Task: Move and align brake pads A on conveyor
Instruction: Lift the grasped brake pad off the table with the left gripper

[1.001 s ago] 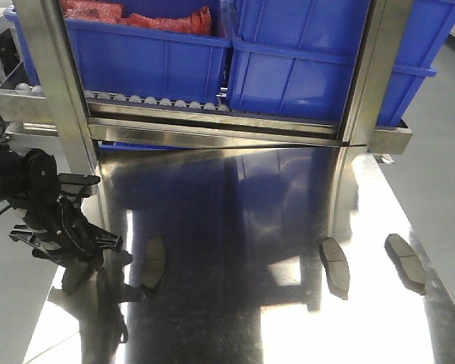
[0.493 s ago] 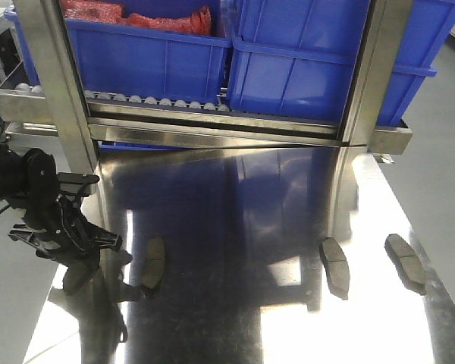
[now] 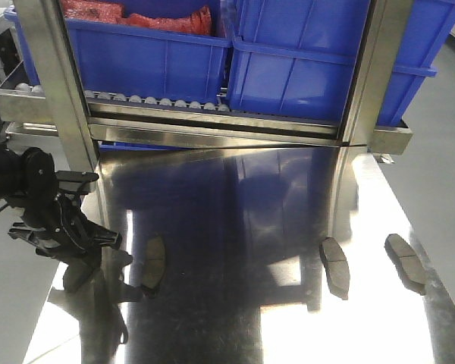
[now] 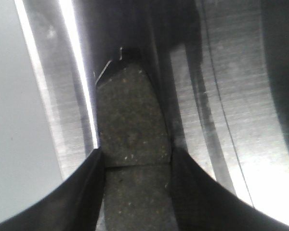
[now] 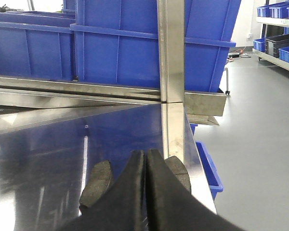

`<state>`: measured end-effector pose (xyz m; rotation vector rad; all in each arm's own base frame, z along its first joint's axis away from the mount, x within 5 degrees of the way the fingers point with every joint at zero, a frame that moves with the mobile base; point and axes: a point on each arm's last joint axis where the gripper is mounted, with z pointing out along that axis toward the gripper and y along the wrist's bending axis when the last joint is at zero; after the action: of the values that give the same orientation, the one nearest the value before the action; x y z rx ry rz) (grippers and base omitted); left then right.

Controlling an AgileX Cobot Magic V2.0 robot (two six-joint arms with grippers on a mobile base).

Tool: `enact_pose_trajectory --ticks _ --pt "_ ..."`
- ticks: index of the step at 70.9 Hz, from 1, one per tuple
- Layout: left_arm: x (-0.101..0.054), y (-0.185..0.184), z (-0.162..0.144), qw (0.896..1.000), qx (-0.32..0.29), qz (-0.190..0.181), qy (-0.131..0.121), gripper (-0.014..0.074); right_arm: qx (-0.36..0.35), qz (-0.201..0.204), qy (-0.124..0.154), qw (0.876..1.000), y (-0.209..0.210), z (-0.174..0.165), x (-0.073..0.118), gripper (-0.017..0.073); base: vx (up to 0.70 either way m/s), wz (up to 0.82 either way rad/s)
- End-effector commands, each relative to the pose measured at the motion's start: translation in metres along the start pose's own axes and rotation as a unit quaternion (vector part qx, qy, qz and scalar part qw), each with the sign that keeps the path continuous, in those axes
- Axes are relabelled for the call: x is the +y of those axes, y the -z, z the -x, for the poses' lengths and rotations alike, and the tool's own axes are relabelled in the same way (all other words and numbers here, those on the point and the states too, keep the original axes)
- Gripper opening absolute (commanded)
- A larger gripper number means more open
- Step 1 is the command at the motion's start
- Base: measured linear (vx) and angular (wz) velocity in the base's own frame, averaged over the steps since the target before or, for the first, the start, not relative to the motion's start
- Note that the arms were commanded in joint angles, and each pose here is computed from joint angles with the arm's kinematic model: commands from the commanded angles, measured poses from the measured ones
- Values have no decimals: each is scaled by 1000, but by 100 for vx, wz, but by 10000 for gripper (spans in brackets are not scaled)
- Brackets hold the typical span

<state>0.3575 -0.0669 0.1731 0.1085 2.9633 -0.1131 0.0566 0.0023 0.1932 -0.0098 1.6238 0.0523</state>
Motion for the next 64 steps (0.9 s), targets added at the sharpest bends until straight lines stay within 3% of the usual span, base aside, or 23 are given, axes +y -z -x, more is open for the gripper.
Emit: enact_pose_trajectory --ticks 1,27,50,60,64 --pt "-5 42 11 996 -90 -13 -2 191 -39 0 9 999 1 4 0 -9 0 0" --pt "-5 102 -7 981 -191 -20 -7 193 -39 0 9 999 1 4 0 -9 0 0" --pt "2 140 -88 955 -295 -27 -8 193 -39 0 9 999 1 4 0 -9 0 0" --pt "6 154 -127 938 -344 -32 -9 193 -39 0 9 999 1 4 0 -9 0 0" --pt "8 161 -143 927 -373 -35 -9 193 -39 0 9 999 1 4 0 -9 0 0"
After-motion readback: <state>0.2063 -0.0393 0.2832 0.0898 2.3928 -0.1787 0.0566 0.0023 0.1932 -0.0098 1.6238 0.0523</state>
